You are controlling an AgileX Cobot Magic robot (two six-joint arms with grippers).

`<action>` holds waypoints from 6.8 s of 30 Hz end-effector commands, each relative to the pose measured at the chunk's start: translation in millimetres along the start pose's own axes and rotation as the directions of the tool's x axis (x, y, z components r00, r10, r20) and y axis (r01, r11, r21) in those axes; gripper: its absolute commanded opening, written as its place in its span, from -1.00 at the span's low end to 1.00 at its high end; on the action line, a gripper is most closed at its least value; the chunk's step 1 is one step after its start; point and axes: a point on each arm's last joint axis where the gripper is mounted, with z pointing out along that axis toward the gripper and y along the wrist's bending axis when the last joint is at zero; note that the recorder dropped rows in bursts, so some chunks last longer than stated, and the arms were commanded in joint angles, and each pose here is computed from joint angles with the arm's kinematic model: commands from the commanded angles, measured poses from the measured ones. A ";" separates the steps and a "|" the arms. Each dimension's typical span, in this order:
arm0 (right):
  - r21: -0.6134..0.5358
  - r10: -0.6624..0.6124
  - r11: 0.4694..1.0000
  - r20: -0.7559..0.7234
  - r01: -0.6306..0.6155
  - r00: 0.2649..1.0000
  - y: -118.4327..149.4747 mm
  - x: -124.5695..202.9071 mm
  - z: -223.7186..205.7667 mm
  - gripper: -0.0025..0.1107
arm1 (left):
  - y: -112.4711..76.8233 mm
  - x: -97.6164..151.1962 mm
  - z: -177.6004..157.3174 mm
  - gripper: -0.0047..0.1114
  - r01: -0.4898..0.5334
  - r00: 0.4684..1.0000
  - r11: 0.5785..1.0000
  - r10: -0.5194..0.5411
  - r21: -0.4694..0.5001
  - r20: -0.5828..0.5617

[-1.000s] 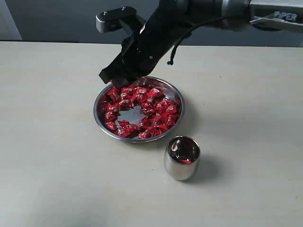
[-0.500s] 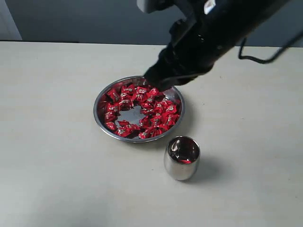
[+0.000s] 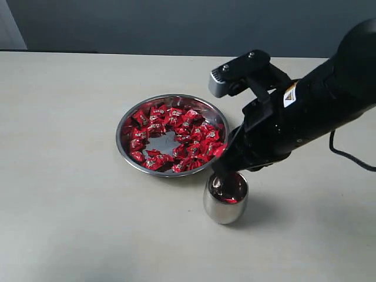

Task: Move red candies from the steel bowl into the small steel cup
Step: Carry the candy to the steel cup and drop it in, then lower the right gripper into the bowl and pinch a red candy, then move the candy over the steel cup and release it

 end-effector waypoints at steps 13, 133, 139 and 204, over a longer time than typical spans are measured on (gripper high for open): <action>-0.025 0.043 0.999 -0.101 -0.045 0.994 -3.3 5.0 25.1 -0.97 | -0.4 0.2 -0.2 -0.91 0.003 1.000 1.000 -0.003 0.007 0.006; -0.126 0.001 0.992 -0.027 -0.004 1.000 -36.7 -100.8 205.2 -0.19 | -0.4 0.2 -0.2 -0.91 0.003 1.000 1.000 -0.003 0.007 0.006; -0.124 -0.006 0.992 -0.028 0.003 1.000 -37.0 -100.6 205.3 -0.44 | -0.4 0.2 -0.2 -0.91 0.003 1.000 1.000 -0.003 0.007 0.006; -0.020 -0.019 1.000 -0.108 0.017 0.994 -8.1 15.9 47.4 -0.42 | -0.4 0.2 -0.2 -0.91 0.003 1.000 1.000 -0.003 0.007 0.006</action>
